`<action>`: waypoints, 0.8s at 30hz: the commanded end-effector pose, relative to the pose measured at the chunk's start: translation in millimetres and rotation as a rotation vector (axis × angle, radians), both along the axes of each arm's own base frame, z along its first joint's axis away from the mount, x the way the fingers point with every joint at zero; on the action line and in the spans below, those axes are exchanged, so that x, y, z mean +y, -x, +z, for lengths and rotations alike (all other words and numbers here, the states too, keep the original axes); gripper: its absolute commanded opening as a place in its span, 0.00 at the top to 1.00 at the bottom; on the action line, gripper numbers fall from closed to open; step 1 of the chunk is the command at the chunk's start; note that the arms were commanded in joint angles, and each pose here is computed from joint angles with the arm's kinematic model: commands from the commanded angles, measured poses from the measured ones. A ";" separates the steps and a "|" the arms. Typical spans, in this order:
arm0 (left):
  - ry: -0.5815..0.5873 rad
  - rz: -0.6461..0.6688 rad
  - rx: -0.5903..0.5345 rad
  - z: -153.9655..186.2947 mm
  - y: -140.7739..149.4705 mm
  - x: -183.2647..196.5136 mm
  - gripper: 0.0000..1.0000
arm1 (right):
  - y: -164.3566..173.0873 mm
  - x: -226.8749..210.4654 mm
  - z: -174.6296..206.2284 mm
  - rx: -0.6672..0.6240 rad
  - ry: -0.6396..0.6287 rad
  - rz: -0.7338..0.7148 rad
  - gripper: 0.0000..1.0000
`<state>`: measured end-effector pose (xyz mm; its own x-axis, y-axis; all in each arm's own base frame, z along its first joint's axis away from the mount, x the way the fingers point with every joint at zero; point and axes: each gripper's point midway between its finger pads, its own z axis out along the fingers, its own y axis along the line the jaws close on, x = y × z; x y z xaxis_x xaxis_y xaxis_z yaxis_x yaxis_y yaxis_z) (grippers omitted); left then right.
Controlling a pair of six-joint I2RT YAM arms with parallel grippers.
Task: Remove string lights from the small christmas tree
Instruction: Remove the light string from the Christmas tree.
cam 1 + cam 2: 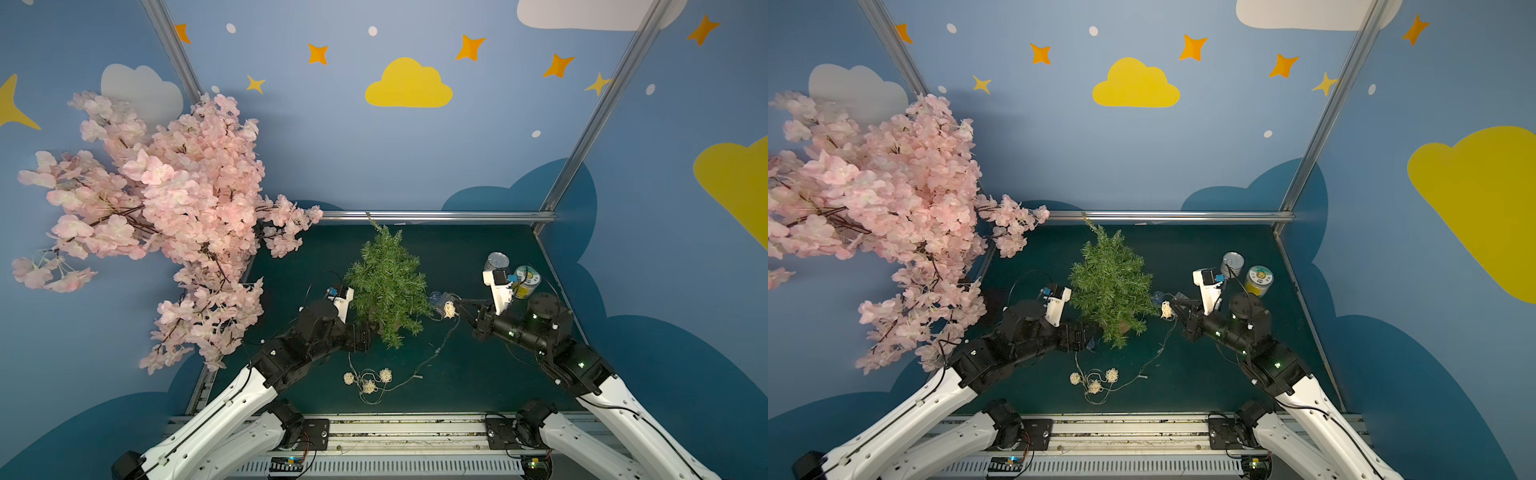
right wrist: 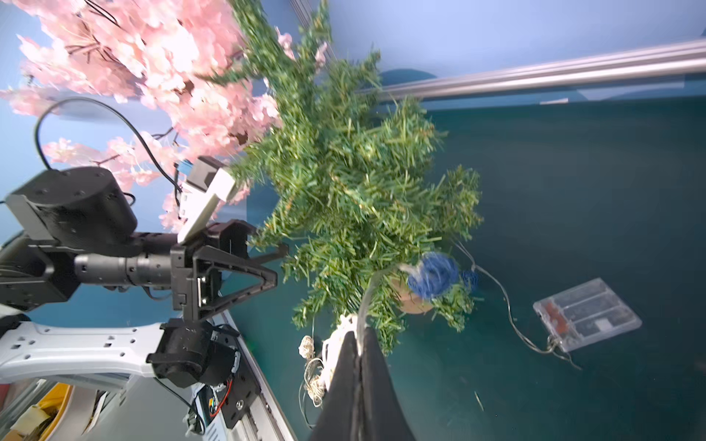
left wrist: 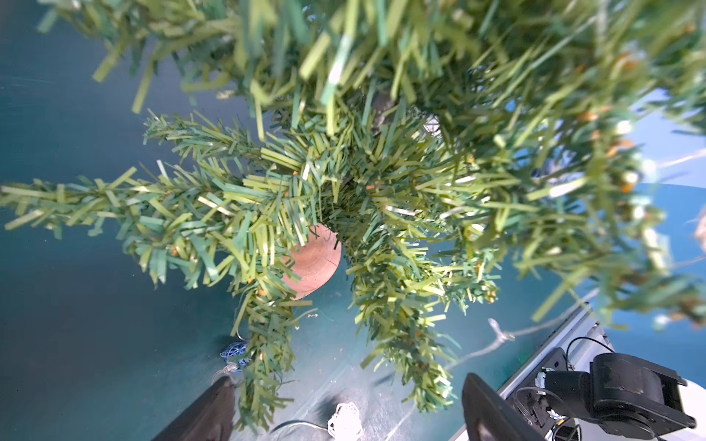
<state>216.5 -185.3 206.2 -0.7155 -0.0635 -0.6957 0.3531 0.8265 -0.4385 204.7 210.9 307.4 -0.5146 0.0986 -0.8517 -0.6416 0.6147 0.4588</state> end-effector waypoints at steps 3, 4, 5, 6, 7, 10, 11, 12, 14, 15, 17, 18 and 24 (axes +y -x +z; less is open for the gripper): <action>-0.007 -0.023 -0.009 -0.1 3.1 -0.8 0.07 | -22.5 0.3 -17.6 0.045 0.048 -0.023 1.00; -0.008 -0.023 -0.008 -0.2 3.1 -0.7 0.07 | -28.6 0.5 -18.9 0.051 0.048 -0.028 1.00; -0.007 -0.026 -0.008 0.2 3.8 -1.0 0.07 | -34.7 -0.8 -18.6 0.051 0.049 -0.039 1.00; -0.005 -0.025 -0.010 1.3 3.8 -0.4 0.07 | -40.7 -2.8 -16.8 0.048 0.048 -0.050 1.00; -0.006 -0.024 -0.012 1.9 4.3 0.2 0.07 | -48.0 -6.6 -13.9 0.042 0.045 -0.068 1.00; -0.008 -0.021 -0.019 3.4 5.6 2.6 0.07 | -64.2 -21.3 -3.9 0.026 0.034 -0.121 1.00; -0.009 -0.020 -0.022 3.9 5.8 3.1 0.07 | -68.7 -27.0 -0.6 0.027 0.027 -0.136 1.00; -0.010 -0.017 -0.023 3.8 5.8 4.0 0.07 | -73.5 -33.3 3.5 0.025 0.016 -0.152 1.00; -0.011 -0.017 -0.024 3.6 6.0 4.2 0.07 | -81.6 -46.9 9.4 0.030 -0.005 -0.192 1.00; -0.012 -0.017 -0.024 2.7 5.8 4.2 0.07 | -86.1 -54.5 12.6 0.030 -0.017 -0.214 1.00; -0.012 -0.017 -0.021 1.5 5.3 3.8 0.07 | -93.9 -67.1 15.5 0.032 -0.034 -0.254 1.00; -0.011 -0.018 -0.020 1.4 5.3 3.3 0.07 | -98.3 -73.6 16.8 0.035 -0.045 -0.274 1.00; -0.013 -0.020 -0.024 3.6 5.0 3.1 0.07 | -121.1 -99.5 12.2 0.084 -0.094 -0.342 1.00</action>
<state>212.3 -183.3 211.1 -0.7027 -0.0551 -0.7094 0.3733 0.8202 -0.4335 319.1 115.8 303.8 -0.5283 0.3200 -0.7864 -0.3478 0.7634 0.5443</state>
